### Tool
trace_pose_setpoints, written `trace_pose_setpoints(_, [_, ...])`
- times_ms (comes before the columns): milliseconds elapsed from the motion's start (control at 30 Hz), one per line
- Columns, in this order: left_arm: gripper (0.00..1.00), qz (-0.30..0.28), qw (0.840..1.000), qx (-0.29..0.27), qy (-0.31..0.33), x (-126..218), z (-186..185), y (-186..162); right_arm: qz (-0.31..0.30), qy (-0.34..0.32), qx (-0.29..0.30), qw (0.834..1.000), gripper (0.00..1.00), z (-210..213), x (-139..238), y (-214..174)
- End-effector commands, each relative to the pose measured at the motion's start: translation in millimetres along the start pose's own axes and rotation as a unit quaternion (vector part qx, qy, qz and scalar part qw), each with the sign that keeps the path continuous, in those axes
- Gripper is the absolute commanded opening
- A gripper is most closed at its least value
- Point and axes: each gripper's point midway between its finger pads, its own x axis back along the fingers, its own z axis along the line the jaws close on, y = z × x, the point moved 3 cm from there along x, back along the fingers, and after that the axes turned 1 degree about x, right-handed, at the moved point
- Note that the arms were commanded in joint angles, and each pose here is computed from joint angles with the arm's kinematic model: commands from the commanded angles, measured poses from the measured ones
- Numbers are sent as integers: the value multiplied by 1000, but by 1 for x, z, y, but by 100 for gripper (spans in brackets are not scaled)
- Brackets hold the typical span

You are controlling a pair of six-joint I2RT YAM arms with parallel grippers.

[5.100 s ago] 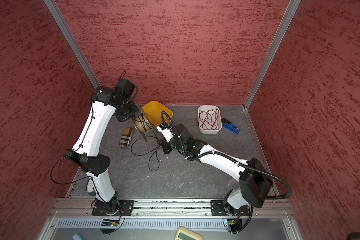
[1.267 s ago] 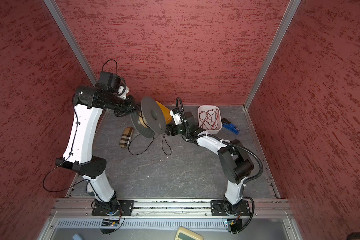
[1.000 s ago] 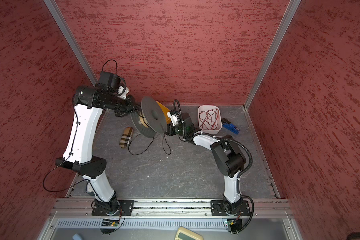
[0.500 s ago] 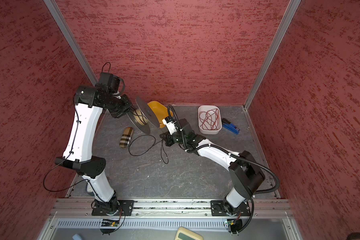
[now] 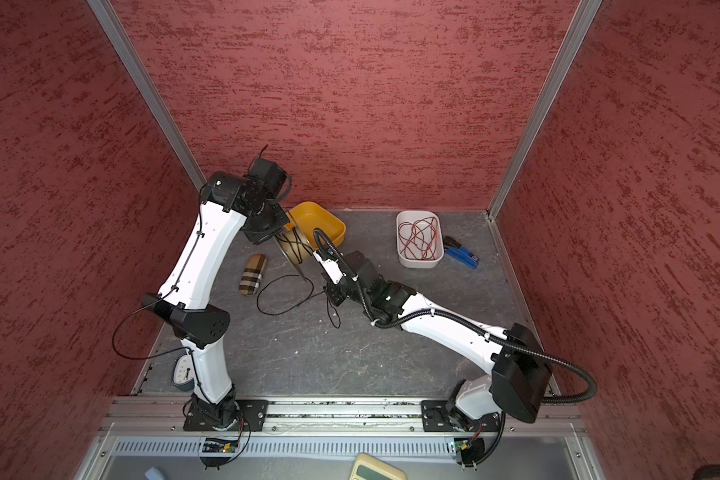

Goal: Wrap the cables

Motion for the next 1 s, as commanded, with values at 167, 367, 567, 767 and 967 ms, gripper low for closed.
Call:
trace_pose_setpoints(167, [0, -2, 993, -39, 109, -31, 22, 1, -102, -125, 59, 985, 3, -22, 40, 52])
trace_pose_setpoints(367, [0, 27, 987, -93, 130, -48, 22, -5, -98, -175, 85, 976, 12, -35, 42, 51])
trace_pose_setpoints(567, [0, 35, 986, -104, 125, -50, 20, -7, -86, -171, 95, 977, 13, -33, 36, 42])
trace_pose_setpoints(767, [0, 50, 987, -129, 82, -46, 10, -10, -69, -104, 27, 992, 33, -28, 23, 30])
trace_pose_setpoints(967, [0, 47, 989, -142, 11, -26, 2, -9, -14, -32, -81, 996, 55, -40, 1, -1])
